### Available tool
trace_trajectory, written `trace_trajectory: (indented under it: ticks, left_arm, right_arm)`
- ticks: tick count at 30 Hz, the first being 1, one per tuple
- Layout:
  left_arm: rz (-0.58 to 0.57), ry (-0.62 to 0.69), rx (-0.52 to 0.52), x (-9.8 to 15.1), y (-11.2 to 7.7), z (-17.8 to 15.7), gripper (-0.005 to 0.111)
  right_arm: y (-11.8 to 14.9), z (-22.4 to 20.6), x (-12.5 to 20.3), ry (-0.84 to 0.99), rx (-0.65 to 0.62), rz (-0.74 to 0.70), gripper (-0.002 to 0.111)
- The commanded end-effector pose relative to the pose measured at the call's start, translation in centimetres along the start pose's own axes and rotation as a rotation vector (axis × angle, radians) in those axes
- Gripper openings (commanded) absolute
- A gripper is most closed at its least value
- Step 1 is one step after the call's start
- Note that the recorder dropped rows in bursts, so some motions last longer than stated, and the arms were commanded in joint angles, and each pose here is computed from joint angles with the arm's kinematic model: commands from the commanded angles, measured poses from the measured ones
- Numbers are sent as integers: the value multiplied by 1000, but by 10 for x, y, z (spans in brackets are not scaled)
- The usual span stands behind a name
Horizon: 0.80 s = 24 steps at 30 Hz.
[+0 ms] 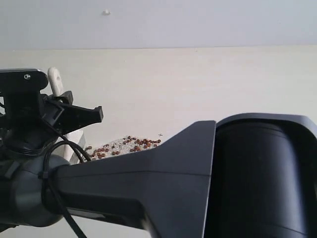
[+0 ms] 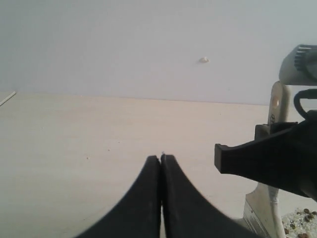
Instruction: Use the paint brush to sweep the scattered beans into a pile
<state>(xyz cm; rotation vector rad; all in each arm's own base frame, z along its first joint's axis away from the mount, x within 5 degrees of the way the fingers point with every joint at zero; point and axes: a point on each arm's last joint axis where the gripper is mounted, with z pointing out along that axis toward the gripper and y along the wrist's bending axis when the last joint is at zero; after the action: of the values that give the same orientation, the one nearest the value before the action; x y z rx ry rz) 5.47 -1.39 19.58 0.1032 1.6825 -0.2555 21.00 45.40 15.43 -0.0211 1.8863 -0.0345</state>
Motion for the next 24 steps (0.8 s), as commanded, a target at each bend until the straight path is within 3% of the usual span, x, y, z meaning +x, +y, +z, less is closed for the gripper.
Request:
trace_trajectory:
  ticks: [1,14,24]
  left_arm:
    - [-3,-9,0,0,0,0,0]
    - [-3,-9,0,0,0,0,0]
    - [-3,-9,0,0,0,0,0]
  right_arm:
    - [-8,7,0,-2,28,-60,0]
    - [-33,20,-4,-32,66,-136,0]
    - [-31,13,-25,-61,-111,-148,0]
